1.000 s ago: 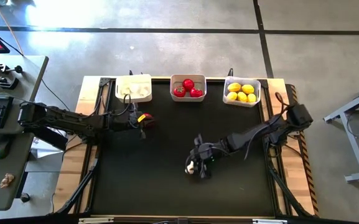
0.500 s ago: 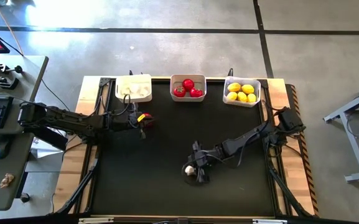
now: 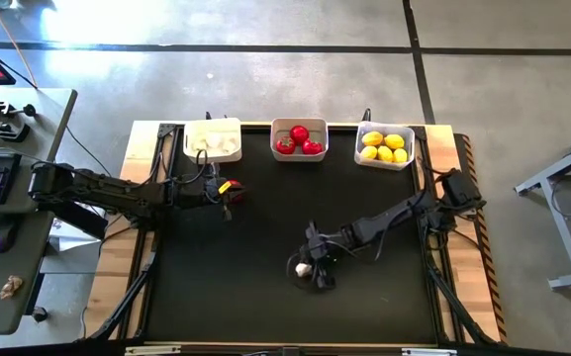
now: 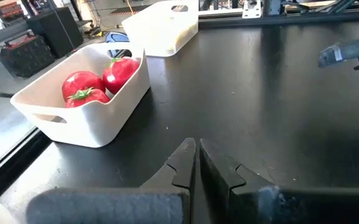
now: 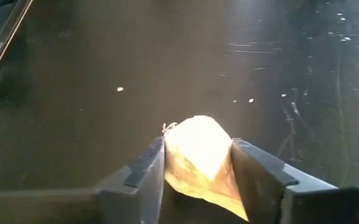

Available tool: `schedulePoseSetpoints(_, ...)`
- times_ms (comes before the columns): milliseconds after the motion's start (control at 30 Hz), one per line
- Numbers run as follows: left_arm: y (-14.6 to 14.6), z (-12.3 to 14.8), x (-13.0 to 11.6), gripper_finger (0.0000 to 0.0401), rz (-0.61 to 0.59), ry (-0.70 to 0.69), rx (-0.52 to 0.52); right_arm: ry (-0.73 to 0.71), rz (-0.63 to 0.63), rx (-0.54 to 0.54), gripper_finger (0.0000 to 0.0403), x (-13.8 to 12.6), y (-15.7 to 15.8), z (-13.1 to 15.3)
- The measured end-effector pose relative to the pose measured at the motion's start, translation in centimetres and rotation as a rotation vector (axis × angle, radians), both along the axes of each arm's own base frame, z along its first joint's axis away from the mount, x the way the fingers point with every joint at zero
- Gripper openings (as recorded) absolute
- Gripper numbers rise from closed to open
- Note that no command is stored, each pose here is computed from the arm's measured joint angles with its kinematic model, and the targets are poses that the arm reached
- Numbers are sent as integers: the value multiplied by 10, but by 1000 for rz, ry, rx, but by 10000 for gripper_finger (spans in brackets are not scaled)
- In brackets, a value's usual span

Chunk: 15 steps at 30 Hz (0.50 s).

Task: Sort produce into baskets
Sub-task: Put the garlic into the white bin

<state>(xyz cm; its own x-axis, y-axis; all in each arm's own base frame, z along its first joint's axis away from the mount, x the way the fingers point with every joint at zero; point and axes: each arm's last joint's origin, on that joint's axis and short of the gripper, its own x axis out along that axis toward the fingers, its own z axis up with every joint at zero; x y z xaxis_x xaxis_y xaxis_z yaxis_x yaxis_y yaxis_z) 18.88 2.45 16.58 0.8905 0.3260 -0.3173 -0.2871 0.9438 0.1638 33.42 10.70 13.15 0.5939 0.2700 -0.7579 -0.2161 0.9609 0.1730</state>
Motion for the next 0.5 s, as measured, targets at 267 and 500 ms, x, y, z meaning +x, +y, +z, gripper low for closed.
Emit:
schedulePoseSetpoints(267, 0, 0, 0, 9, -2, -1, -7, -19, -45, -38, 107, 5, -24, 5)
schedulePoseSetpoints(500, -2, -1, 1, 10, -147, -16, -141, -101, -126, -207, 95, 11, -61, 16)
